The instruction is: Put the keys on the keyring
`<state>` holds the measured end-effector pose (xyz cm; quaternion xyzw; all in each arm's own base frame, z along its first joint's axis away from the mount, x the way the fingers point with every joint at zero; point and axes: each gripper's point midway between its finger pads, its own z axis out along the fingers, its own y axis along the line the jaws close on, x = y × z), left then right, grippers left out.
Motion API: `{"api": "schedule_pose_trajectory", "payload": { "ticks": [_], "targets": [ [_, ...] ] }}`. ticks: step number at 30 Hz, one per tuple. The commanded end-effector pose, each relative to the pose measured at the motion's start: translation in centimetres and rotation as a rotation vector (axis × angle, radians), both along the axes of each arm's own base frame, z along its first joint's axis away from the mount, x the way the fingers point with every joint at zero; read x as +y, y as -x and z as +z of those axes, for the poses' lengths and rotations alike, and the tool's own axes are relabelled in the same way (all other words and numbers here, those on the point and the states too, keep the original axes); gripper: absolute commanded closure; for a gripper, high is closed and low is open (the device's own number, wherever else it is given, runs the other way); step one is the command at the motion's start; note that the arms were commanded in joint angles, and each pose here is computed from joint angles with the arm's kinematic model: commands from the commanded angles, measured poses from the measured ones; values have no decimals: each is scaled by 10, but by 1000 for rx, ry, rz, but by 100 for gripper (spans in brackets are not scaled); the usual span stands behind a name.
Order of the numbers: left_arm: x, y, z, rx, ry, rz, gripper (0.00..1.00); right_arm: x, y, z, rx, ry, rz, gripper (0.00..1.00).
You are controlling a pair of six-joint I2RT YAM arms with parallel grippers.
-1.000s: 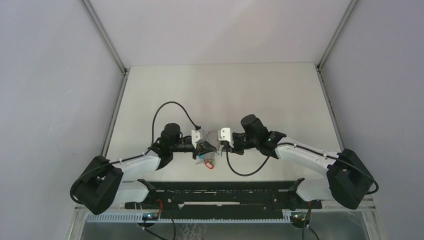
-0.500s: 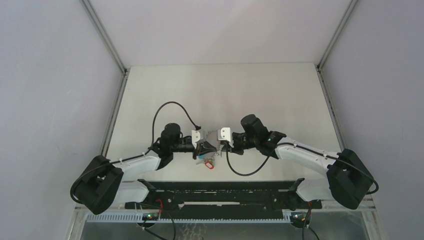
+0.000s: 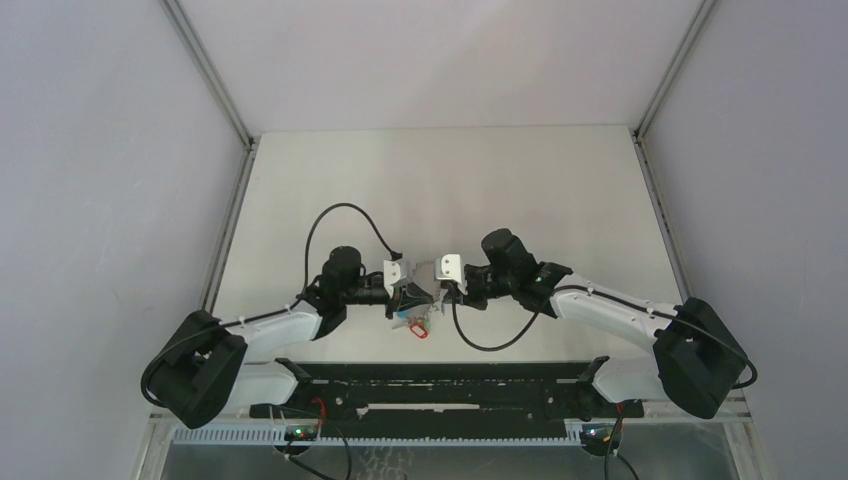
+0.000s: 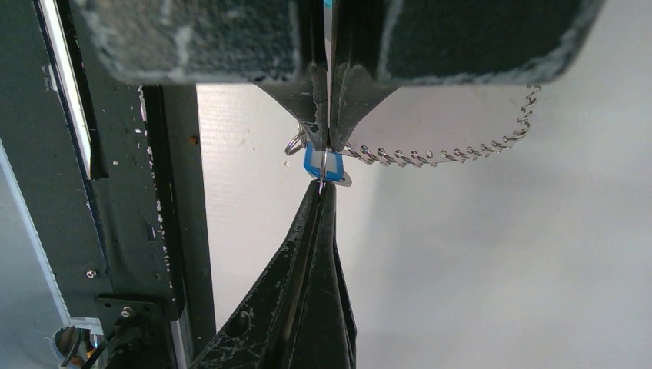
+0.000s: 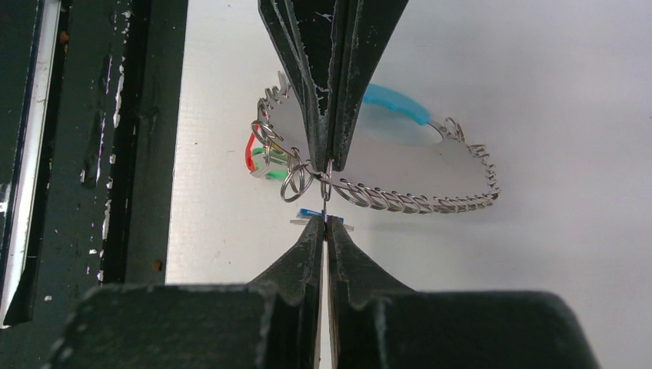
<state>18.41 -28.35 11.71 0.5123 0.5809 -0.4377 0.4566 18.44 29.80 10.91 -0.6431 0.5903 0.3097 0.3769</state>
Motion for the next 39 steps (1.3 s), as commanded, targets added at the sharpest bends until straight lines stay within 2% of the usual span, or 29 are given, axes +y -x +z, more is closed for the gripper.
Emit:
{"api": "schedule_pose_trajectory", "payload": {
  "ticks": [1,19,39],
  "targets": [
    [-16,-8,38,-87,78,-40,100,20,-7,33,-58,-98,17,100],
    [-18,-9,42,-77,109,-22,100,23,-9,37,-70,-116,-10,100],
    [-21,-17,30,-101,-48,65,100,27,-11,34,-92,-78,-28,100]
  ]
}}
